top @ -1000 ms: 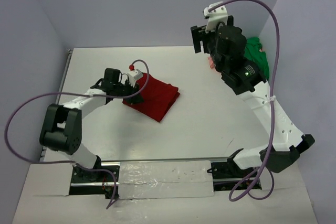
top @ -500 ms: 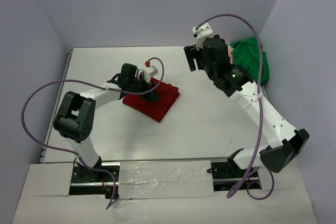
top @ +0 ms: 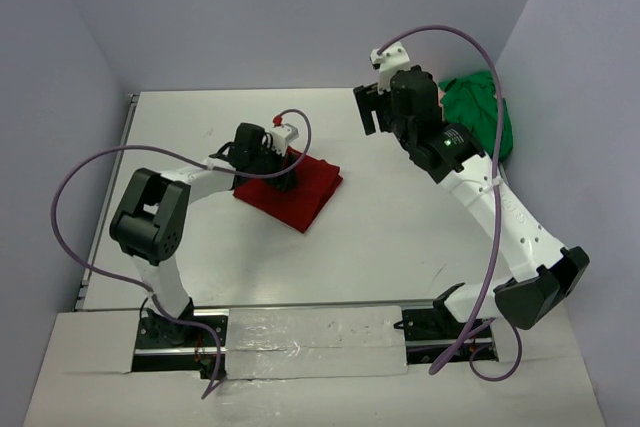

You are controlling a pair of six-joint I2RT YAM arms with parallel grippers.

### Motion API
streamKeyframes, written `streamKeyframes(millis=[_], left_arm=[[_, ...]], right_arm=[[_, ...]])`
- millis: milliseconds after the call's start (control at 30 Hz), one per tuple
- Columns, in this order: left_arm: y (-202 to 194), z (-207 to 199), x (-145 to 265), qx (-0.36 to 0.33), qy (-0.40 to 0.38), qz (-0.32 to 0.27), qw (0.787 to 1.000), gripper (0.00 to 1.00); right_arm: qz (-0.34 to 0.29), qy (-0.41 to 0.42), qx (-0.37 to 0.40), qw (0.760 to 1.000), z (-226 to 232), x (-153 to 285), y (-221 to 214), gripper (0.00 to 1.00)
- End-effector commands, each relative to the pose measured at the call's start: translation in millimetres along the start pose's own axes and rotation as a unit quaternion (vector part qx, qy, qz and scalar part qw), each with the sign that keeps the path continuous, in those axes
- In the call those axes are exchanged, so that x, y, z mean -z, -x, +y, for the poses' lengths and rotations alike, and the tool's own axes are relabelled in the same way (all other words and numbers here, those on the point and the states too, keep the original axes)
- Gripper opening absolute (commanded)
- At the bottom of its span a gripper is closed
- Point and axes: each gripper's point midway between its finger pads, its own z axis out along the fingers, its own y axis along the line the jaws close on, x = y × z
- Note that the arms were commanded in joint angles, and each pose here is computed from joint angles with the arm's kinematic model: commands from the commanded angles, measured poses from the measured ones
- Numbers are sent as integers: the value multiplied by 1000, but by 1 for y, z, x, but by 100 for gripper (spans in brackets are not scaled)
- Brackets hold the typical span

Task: Fold and stack the t-shirts
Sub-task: Put the neatly folded tshirt into the corner of the board with the left arm

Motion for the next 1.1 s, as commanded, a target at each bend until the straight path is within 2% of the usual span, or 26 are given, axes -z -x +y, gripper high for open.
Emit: streamKeyframes(millis=[0, 33, 67, 100, 300, 467, 500, 533, 567, 700, 833, 1067], left_arm=[[12, 16, -7, 11, 40, -10, 999, 33], [-3, 16, -12, 23, 37, 15, 999, 16], [0, 18, -15, 23, 39, 17, 999, 3], [-3, 16, -18, 46, 38, 25, 998, 0], [-44, 27, -49, 103, 40, 124, 986, 0], [-31, 68, -57, 125, 112, 129, 977, 0], [-39, 86, -57, 152, 129, 138, 970, 0], [-17, 102, -57, 162, 140, 118, 970, 0], [-30, 113, -57, 192, 146, 140, 960, 0], [-4, 199, -20, 248, 207, 98, 941, 0], [10, 259, 33, 266, 255, 53, 928, 0], [-17, 339, 119, 288, 326, 20, 900, 0]], right_arm=[[-26, -7, -21, 999, -10, 11, 17, 86], [-25, -8, -20, 999, -11, 12, 17, 86], [-26, -9, -21, 999, -13, 13, 18, 86], [-31, -11, -23, 999, -15, 15, 22, 86], [-54, -17, -31, 998, -28, 32, 41, 86], [-81, -23, -44, 995, -41, 53, 58, 86], [-81, -24, -46, 995, -43, 55, 59, 86], [-84, -26, -48, 995, -45, 57, 60, 86], [-91, -27, -52, 994, -48, 63, 64, 86], [-98, -27, -58, 993, -54, 72, 69, 86], [-108, -23, -65, 992, -57, 81, 74, 86], [-112, -10, -75, 991, -53, 85, 78, 86]])
